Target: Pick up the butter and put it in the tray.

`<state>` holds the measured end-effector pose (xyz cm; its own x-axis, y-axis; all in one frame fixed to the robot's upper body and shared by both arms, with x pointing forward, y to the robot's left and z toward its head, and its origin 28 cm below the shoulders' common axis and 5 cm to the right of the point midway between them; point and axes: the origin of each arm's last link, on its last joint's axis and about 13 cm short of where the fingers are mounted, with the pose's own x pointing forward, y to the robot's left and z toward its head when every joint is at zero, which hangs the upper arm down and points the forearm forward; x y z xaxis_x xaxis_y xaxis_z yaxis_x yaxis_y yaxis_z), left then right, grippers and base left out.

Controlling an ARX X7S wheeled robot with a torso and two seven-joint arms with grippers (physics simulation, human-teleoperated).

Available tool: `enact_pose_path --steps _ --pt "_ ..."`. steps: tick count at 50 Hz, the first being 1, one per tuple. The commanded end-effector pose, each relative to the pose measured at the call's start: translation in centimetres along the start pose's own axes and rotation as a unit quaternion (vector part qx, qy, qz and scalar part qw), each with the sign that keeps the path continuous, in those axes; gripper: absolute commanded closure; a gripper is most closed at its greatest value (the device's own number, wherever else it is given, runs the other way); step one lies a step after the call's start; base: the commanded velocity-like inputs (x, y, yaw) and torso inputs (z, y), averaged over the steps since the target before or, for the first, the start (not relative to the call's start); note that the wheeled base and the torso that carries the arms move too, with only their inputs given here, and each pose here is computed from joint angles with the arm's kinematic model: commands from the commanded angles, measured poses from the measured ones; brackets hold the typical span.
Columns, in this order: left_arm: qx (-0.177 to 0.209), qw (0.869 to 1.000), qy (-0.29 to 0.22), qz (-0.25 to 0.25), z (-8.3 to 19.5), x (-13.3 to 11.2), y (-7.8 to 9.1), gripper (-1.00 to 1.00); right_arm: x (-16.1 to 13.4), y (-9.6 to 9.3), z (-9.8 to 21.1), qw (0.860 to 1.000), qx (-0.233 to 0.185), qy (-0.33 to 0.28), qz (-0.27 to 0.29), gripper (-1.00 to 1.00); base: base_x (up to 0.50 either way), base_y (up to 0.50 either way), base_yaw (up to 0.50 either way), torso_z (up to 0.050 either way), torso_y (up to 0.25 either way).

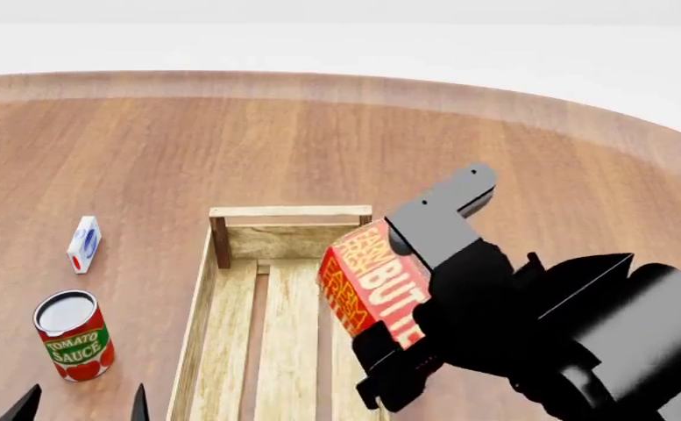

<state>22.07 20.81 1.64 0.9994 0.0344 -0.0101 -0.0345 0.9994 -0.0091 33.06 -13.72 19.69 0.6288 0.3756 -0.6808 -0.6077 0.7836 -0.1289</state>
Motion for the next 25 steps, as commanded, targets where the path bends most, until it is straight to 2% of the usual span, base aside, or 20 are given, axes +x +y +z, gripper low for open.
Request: enact_pose_path --steps 1,10,13,25 --pt "0.0 1.0 -0.001 0.0 0.0 -0.1 0.0 -1.0 2.2 -1.7 2.3 0.99 0.099 -0.085 -0.054 1.0 0.0 0.0 0.0 0.0 0.0" --pt "-0.001 1.0 -0.002 0.0 0.0 -0.2 0.0 -1.0 4.9 -0.8 3.7 0.986 0.119 -0.1 -0.053 1.0 0.0 0.0 0.0 0.0 0.001" --pt "-0.001 1.0 -0.002 0.0 0.0 -0.2 0.0 -1.0 6.8 0.1 4.1 0.987 0.121 -0.096 -0.05 1.0 0.0 0.0 0.0 0.0 0.0" --pt "0.001 1.0 -0.003 -0.002 -0.1 -0.5 -0.1 -1.0 11.0 3.3 3.4 0.989 0.126 -0.072 -0.009 1.0 0.0 0.0 0.0 0.001 0.001"
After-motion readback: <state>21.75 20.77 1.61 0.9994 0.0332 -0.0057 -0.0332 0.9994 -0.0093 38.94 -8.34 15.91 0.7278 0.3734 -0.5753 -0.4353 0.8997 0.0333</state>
